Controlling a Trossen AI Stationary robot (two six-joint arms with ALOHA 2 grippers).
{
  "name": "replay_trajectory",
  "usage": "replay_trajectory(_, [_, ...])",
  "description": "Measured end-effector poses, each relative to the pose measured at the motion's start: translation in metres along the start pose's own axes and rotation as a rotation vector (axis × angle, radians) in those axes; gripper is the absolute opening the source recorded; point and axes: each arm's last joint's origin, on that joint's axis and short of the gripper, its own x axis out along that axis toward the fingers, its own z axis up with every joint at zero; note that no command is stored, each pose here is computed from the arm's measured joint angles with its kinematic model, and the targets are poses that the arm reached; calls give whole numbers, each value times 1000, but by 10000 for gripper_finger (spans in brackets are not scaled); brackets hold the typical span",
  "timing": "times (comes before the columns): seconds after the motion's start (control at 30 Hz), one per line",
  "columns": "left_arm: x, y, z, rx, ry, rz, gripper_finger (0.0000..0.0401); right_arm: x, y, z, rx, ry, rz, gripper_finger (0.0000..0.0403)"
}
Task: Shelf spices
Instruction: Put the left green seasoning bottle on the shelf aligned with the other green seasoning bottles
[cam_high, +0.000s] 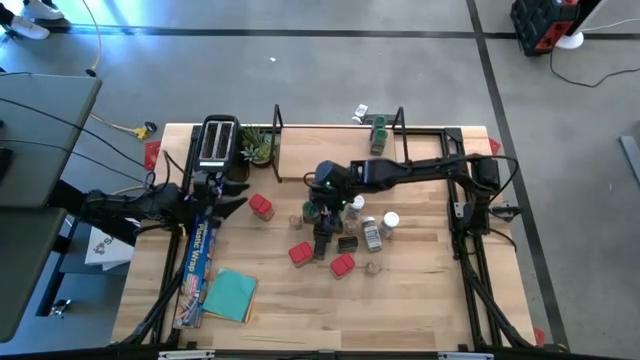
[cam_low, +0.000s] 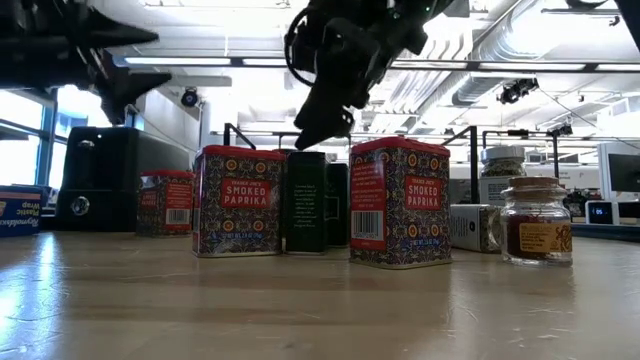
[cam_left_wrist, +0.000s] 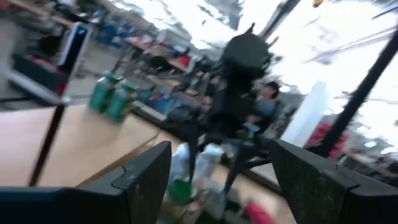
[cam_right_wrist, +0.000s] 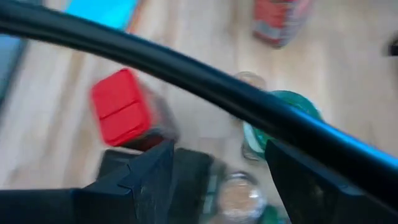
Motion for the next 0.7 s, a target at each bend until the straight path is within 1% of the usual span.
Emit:
replay_trajectory(0.07, [1, 3, -5, 19, 49, 43, 268, 1, 2, 0, -19, 5, -97, 252])
replay_trajectory(0.13, [3, 4, -8, 40, 111, 90, 268, 2, 6, 0, -74, 11, -168, 252])
replay_trajectory(0.23, [6, 3, -7, 70, 170, 145, 268, 2, 15, 3, -176, -6, -199, 252])
replay_trajectory(0.3, [9, 3, -7, 99, 200, 170, 268, -2, 19, 9, -188, -24, -195, 252])
replay_trajectory(0.37, [12, 2, -6, 112, 216, 205, 268, -6, 15, 14, -141, -37, -224, 252])
replay_trajectory(0.43, [14, 2, -7, 96, 226, 246, 268, -9, 7, 14, -82, -30, -298, 252])
replay_trajectory(0.5, [18, 2, -9, 104, 260, 273, 268, -12, -2, 11, -22, -4, -350, 252])
replay_trajectory(0.53, [21, 1, -9, 119, 285, 268, 268, -13, -7, 8, 7, 20, -351, 252])
replay_trajectory(0.6, [27, -2, -10, 138, 342, 246, 268, -13, -15, 3, 54, 55, -316, 252])
replay_trajectory(0.7, [38, -6, -11, 151, 411, 243, 268, -7, -21, -5, 45, 65, -228, 252])
